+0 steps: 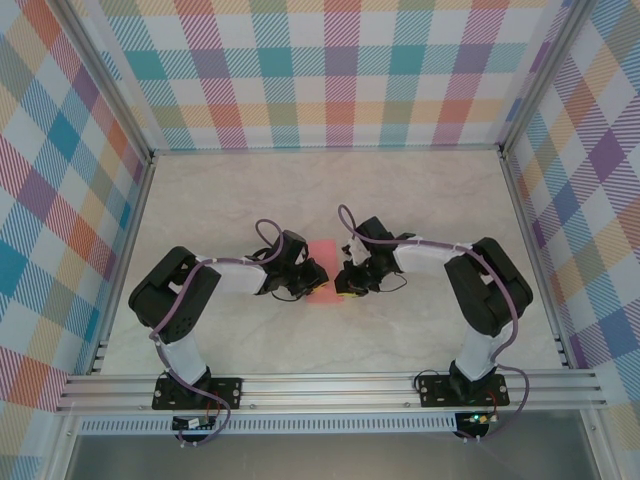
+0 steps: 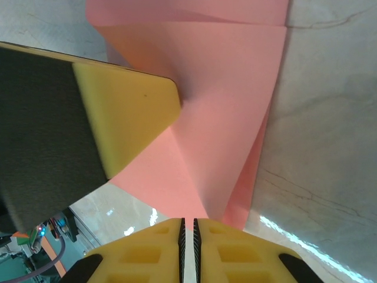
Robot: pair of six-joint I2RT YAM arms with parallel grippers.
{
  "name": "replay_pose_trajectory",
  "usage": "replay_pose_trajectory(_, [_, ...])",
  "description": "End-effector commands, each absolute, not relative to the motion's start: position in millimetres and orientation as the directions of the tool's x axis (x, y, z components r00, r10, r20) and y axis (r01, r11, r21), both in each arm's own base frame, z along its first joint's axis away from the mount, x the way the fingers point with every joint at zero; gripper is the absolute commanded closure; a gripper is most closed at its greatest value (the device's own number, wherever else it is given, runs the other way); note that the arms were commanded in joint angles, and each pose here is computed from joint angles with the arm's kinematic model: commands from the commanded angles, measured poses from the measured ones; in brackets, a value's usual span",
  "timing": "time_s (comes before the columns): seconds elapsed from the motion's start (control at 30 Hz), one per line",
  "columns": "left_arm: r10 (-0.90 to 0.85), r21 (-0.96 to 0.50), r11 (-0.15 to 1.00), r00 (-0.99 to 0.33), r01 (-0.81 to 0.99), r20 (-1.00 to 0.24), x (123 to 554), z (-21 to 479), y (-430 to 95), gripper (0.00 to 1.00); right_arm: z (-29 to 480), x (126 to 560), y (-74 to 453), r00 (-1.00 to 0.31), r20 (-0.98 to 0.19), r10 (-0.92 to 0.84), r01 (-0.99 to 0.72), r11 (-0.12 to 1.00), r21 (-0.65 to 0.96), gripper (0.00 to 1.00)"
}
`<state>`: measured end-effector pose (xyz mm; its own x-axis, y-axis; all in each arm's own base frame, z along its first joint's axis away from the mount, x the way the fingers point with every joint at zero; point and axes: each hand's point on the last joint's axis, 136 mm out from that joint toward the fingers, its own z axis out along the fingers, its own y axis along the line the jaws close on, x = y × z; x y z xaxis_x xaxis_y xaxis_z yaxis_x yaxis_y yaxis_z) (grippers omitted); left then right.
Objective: Fold a paper plane with a square sheet of paper (pick it up from the middle)
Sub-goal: Fold the triangle a second time at the center of the table.
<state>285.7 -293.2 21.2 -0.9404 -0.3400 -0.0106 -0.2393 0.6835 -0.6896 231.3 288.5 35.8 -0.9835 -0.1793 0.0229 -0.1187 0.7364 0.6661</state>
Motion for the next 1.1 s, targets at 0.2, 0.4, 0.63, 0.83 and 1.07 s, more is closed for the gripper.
replay_pose_trajectory(0.2, [-0.351,-0.663,0.705,-0.936,-0.252,-0.017,277,18,-285,0.83,22,230,288,-0.979,0.047,-0.196,-0.121,0.759,0.640,0.86])
replay_pose_trajectory(0.4, [-0.363,-0.657,0.707,-0.932,-0.262,-0.018,276,16,-282,0.83,17,231,286,-0.980,0.056,-0.193,-0.117,0.775,0.620,0.86])
replay_pose_trajectory(0.63, [-0.363,-0.660,0.704,-0.932,-0.262,-0.018,276,16,-282,0.83,21,233,288,-0.977,0.058,-0.204,-0.124,0.773,0.622,0.85])
replay_pose_trajectory(0.83, [-0.360,-0.665,0.701,-0.933,-0.259,-0.016,277,17,-284,0.83,49,236,296,-0.976,-0.013,-0.217,-0.169,0.722,0.671,0.85])
replay_pose_trajectory(1.07, [-0.363,-0.665,0.700,-0.932,-0.261,-0.016,277,17,-284,0.83,42,237,302,-0.974,0.005,-0.225,-0.163,0.720,0.674,0.85])
